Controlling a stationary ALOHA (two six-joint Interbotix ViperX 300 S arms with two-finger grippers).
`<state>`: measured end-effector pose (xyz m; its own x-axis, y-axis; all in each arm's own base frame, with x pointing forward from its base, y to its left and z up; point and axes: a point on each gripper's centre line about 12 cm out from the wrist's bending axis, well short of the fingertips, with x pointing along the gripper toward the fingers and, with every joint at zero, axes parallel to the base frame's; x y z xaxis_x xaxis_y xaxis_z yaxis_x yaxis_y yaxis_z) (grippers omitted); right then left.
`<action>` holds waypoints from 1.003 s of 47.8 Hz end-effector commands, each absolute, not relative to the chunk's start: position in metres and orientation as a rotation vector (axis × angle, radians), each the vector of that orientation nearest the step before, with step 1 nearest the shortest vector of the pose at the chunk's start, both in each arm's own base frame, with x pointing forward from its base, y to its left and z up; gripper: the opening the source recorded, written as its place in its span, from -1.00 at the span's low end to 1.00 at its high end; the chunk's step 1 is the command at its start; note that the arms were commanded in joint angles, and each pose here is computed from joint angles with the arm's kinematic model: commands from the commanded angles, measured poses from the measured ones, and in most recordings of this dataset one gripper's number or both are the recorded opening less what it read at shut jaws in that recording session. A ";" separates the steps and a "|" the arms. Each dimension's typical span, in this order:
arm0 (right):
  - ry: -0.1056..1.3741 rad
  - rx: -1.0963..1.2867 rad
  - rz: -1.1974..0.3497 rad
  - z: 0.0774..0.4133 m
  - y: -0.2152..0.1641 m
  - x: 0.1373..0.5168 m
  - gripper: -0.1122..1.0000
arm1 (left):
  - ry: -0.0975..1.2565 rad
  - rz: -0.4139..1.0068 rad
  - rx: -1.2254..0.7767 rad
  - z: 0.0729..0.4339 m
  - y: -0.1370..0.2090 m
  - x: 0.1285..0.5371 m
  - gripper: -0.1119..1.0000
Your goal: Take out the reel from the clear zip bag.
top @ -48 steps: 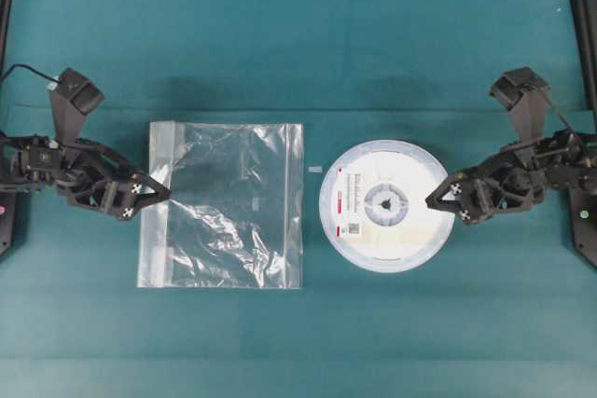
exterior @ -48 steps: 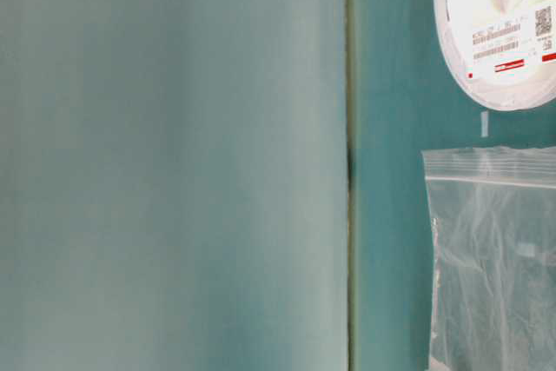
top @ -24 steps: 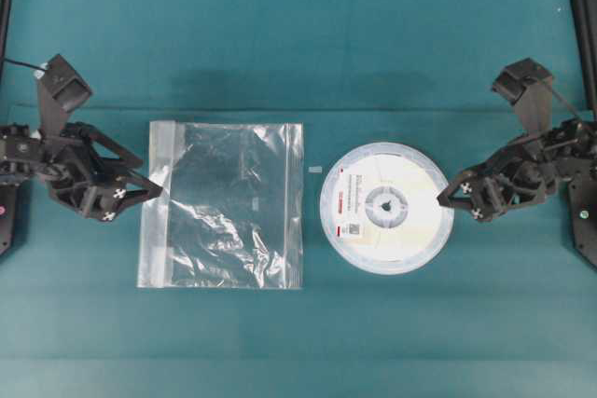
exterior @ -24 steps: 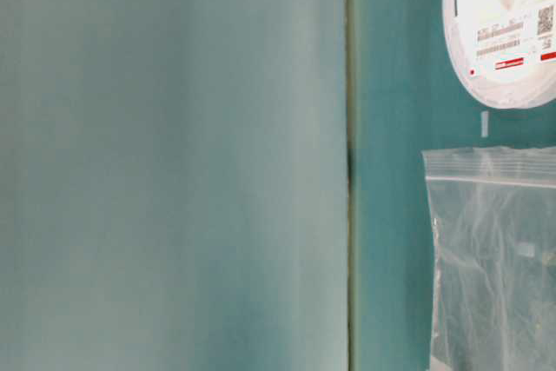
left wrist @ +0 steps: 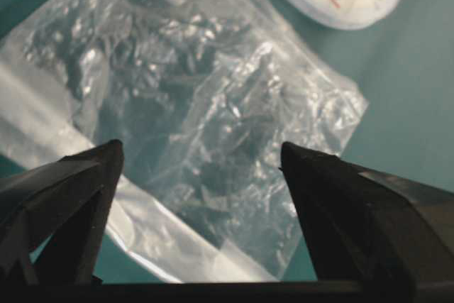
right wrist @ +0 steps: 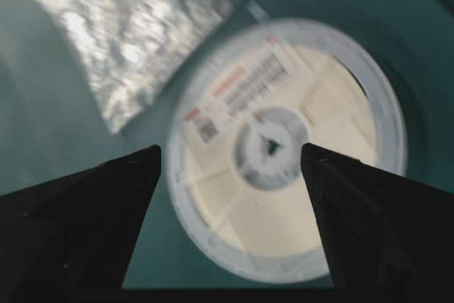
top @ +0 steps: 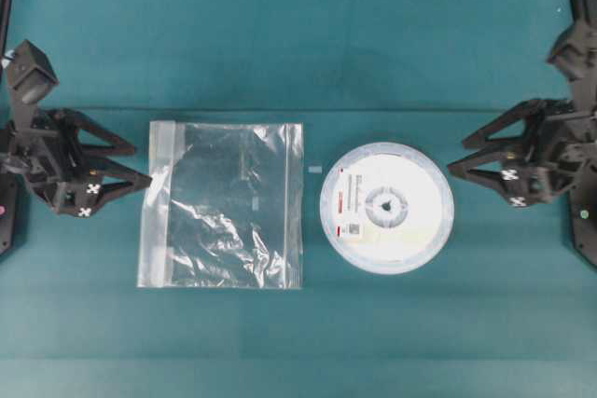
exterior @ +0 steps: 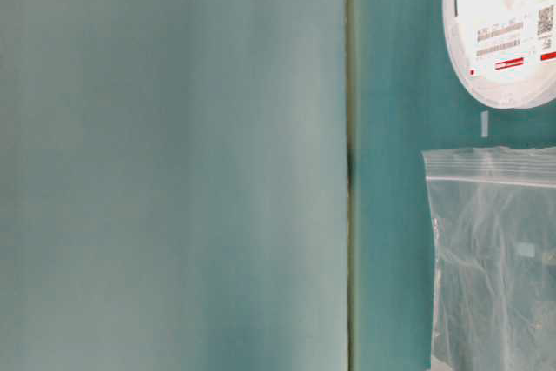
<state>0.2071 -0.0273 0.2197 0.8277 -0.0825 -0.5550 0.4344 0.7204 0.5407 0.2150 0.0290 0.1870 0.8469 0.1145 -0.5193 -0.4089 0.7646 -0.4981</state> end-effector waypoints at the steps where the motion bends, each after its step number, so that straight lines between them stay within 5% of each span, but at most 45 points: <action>1: 0.487 0.593 -0.244 0.233 -0.023 0.205 0.87 | 0.444 0.266 -0.590 0.201 0.029 0.218 0.92; 15: 0.424 0.309 -0.136 0.247 -0.013 0.195 0.87 | 0.382 0.213 -0.431 0.220 0.028 0.214 0.92; 48: 0.327 0.128 -0.069 0.263 -0.008 0.191 0.87 | 0.212 0.155 -0.231 0.260 0.026 0.194 0.91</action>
<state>0.1910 -0.0077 0.2564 0.9344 -0.0443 -0.3536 0.0957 0.9870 0.1290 0.1921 0.0256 0.2463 0.9565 0.1277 -0.2623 -0.1888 0.9564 -0.2228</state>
